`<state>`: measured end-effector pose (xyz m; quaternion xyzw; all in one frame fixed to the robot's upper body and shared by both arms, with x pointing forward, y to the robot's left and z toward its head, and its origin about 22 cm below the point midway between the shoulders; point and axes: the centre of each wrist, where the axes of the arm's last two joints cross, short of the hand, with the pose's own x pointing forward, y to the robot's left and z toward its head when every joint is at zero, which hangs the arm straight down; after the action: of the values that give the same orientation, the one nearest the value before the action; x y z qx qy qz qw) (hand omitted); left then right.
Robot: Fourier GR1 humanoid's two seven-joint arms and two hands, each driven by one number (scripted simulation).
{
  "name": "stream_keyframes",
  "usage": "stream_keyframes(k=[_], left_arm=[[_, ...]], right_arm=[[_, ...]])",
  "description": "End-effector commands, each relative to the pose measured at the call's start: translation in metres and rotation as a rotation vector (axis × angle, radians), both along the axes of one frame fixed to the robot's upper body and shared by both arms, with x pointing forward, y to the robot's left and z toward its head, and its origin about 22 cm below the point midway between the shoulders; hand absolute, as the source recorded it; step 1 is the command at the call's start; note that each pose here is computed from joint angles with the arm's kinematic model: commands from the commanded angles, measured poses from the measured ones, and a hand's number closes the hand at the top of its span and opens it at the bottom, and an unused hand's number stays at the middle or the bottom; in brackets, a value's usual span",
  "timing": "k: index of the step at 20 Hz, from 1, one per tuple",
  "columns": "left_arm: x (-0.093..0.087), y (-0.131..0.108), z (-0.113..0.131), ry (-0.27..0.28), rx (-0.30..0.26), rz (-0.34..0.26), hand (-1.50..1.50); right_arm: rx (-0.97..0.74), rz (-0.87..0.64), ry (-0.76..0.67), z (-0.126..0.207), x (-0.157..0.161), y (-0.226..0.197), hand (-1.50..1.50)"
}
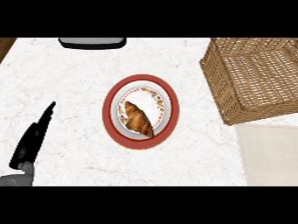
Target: Pick the eggplant from the placemat and place it in the basket
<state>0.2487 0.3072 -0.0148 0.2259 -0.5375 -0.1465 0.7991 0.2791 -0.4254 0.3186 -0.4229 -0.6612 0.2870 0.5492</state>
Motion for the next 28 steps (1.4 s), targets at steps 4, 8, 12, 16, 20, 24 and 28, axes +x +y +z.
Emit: stream_keyframes(k=[4,8,12,16,20,24,28], left_arm=[[-0.005,-0.012,-0.003,-0.006,-0.006,-0.013,0.00],[0.008,0.009,-0.004,-0.010,-0.008,-0.002,0.00],[-0.007,0.011,-0.006,0.015,-0.002,-0.016,0.00],[-0.009,0.007,0.014,0.004,0.012,-0.020,0.00],[0.001,-0.008,0.005,0.005,0.003,0.001,0.00],[-0.016,-0.003,0.011,0.008,-0.001,-0.001,0.00],[0.009,-0.010,0.001,0.009,0.001,0.007,0.00]], right_arm=[[-0.021,-0.014,0.069,-0.024,0.043,0.037,1.50],[-0.051,-0.038,0.072,-0.035,0.063,0.052,1.50],[-0.112,-0.132,0.084,-0.048,0.089,0.053,1.50],[-0.044,-0.065,0.131,-0.086,0.096,0.050,-1.50],[0.009,-0.067,0.077,-0.072,0.118,0.071,-1.50],[0.130,-0.103,-0.026,-0.081,0.105,0.057,-1.50],[0.263,-0.229,-0.090,-0.087,0.105,0.046,-1.50]])
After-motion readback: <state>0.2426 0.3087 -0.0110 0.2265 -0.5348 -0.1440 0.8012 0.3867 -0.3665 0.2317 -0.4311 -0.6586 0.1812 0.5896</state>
